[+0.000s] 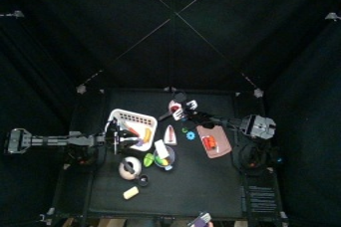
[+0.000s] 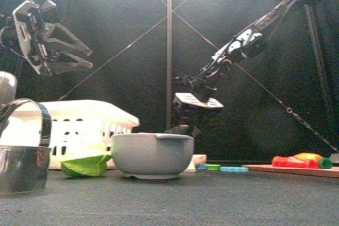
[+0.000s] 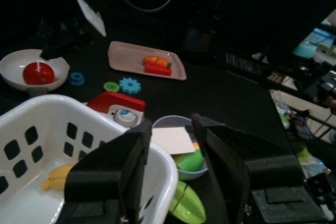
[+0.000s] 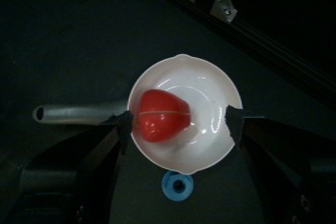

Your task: Push plate upwards

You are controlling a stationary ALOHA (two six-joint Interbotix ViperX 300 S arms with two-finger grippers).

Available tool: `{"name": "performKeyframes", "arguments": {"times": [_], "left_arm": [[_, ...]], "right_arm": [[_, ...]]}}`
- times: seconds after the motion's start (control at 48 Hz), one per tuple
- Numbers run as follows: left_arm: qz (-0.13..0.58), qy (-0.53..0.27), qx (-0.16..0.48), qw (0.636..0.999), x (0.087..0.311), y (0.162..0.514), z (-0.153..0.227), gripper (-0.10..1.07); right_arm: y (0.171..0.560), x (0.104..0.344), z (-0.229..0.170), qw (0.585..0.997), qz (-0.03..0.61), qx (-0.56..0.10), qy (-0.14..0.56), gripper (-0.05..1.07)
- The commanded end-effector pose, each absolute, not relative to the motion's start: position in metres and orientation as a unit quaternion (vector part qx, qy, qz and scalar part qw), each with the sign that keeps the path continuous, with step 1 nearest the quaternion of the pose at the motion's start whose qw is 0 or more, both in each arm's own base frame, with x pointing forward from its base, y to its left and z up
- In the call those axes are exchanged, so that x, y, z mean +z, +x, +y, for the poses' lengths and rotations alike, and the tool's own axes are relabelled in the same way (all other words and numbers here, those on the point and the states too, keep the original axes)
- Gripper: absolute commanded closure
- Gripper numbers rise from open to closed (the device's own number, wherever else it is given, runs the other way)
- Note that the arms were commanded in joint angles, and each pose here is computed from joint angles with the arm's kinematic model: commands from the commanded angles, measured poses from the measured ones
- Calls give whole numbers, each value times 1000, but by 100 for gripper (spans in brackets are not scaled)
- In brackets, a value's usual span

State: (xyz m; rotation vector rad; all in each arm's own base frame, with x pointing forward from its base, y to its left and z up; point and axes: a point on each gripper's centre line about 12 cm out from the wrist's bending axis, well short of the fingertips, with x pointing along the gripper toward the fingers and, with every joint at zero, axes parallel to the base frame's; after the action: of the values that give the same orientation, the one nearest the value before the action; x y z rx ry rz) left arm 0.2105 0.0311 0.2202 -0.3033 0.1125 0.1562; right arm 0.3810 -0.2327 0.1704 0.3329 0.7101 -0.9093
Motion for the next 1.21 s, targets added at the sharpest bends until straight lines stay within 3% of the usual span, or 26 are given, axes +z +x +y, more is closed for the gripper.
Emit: {"name": "performKeyframes", "arguments": {"times": [0.0, 0.396, 0.625, 0.896, 1.0, 1.188], "left_arm": [[44, -151, 79, 984, 228, 214, 33, 19], [54, -150, 83, 984, 220, 210, 33, 19], [49, -147, 82, 984, 222, 211, 34, 19], [36, -146, 83, 985, 227, 212, 35, 19], [19, -147, 91, 985, 238, 215, 40, 19], [-33, -141, 113, 983, 275, 225, 56, 19]], "right_arm": [[378, 198, -225, 839, 303, -420, 166, -2], [323, 205, -114, 858, 322, -337, 215, -2], [291, 196, -49, 869, 351, -270, 221, -2], [254, 167, -9, 801, 446, -295, 267, -1], [248, 161, 0, 788, 468, -299, 268, -1], [245, 161, 7, 779, 471, -301, 285, -1]]}}
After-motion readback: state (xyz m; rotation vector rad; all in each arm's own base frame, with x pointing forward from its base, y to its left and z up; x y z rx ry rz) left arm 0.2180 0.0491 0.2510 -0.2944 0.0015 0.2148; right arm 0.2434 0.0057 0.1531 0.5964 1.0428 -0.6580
